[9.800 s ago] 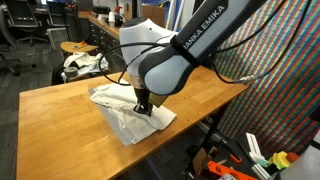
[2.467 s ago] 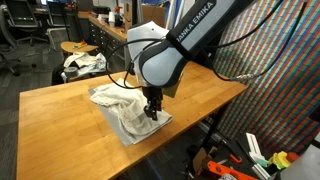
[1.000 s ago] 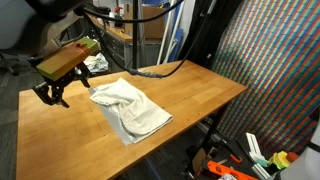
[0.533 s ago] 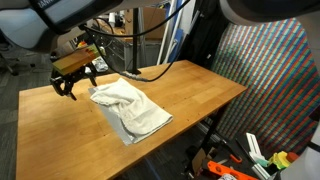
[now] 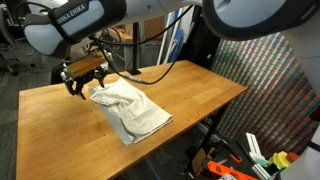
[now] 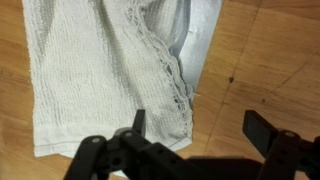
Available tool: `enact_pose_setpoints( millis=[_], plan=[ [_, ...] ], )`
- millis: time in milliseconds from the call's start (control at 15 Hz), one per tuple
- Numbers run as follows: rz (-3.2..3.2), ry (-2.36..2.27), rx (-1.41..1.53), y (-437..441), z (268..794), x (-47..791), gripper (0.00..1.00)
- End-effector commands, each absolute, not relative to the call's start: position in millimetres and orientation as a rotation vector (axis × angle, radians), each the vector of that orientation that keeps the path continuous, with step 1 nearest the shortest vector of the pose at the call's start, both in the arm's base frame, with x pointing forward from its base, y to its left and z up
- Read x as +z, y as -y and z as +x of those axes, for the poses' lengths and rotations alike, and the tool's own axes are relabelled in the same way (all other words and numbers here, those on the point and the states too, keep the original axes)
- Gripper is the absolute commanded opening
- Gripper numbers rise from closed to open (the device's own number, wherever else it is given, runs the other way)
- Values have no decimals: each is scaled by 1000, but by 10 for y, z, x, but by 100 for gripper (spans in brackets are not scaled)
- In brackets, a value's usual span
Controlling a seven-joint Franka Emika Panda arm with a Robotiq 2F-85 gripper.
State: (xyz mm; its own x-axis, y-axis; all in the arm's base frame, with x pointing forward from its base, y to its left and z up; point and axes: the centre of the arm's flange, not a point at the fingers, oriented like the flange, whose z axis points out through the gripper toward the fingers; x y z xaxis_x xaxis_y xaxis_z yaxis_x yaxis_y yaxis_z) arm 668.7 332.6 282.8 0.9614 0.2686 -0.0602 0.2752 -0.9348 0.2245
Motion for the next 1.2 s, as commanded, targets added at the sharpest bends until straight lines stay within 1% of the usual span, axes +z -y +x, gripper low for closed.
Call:
enact_pose_setpoints(
  millis=[0,400,467,533,667,800,867,1000,1133],
  plan=[
    [2882,-333,-4,-3263,6822,2745,100],
    [2900,-201,99,-3209,6881,2551,100],
    [2896,-186,106,-3200,6890,2526,95],
    [2890,-173,112,-3188,6898,2493,73],
    [2885,-147,110,-3154,6911,2430,70],
    [2881,-125,104,-3123,6918,2353,54],
    [2880,-115,96,-3105,6922,2313,44],
    [2882,-97,88,-3080,6930,2265,29],
    [2887,-80,89,-3060,6938,2282,16]
  ],
)
